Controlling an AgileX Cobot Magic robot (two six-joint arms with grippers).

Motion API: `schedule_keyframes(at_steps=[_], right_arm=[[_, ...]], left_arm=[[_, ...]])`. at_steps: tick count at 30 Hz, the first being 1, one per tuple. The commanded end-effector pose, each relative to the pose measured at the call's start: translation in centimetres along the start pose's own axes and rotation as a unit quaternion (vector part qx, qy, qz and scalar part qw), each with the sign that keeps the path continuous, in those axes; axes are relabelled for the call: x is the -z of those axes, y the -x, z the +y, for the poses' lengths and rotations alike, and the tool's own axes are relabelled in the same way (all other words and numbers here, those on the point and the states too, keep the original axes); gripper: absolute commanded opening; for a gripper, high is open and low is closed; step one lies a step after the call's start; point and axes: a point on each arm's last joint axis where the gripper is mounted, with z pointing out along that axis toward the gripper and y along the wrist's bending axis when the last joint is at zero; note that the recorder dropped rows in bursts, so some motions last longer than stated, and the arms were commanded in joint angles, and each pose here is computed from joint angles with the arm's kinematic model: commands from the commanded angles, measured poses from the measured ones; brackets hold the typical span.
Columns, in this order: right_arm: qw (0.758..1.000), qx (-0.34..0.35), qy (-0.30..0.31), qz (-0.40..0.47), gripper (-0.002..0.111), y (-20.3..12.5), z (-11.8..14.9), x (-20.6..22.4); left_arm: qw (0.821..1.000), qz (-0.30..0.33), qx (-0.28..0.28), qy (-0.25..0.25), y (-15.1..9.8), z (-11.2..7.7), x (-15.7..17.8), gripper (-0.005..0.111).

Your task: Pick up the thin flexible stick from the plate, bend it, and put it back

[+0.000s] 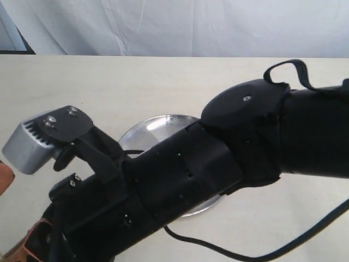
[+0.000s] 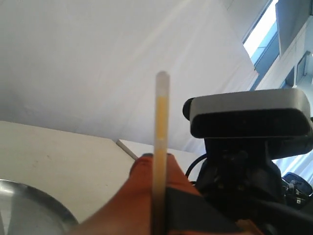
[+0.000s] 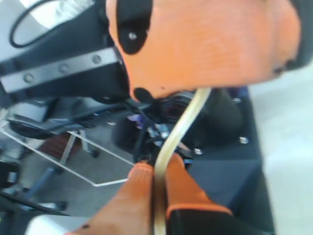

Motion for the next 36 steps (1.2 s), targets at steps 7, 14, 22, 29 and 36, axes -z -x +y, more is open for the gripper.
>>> schedule_keyframes(at_steps=[7, 14, 22, 29, 36], right_arm=[[0.999, -0.007, -0.035, -0.02, 0.0, 0.8, -0.4, 0.0], [0.997, -0.043, -0.063, 0.011, 0.0, -0.9, -3.1, -1.7], [0.991, -0.049, -0.124, 0.011, 0.0, -1.3, -4.8, -1.9], [0.997, -0.045, -0.064, 0.024, 0.0, -1.4, -3.6, -2.0], [0.996, 0.007, -0.082, 0.04, 0.0, -0.9, -2.7, -1.0]], left_arm=[[0.996, -0.053, 0.07, -0.011, 0.6, 0.2, 0.1, 0.0], [0.99, -0.08, 0.111, -0.041, 1.2, -0.3, 0.2, 0.0], [0.989, -0.081, 0.114, -0.051, 1.2, -0.5, 0.2, 0.0], [0.995, -0.078, 0.06, -0.031, 1.1, -0.2, 0.2, 0.0], [0.999, -0.05, 0.006, 0.004, 0.6, 0.3, 0.1, 0.007]])
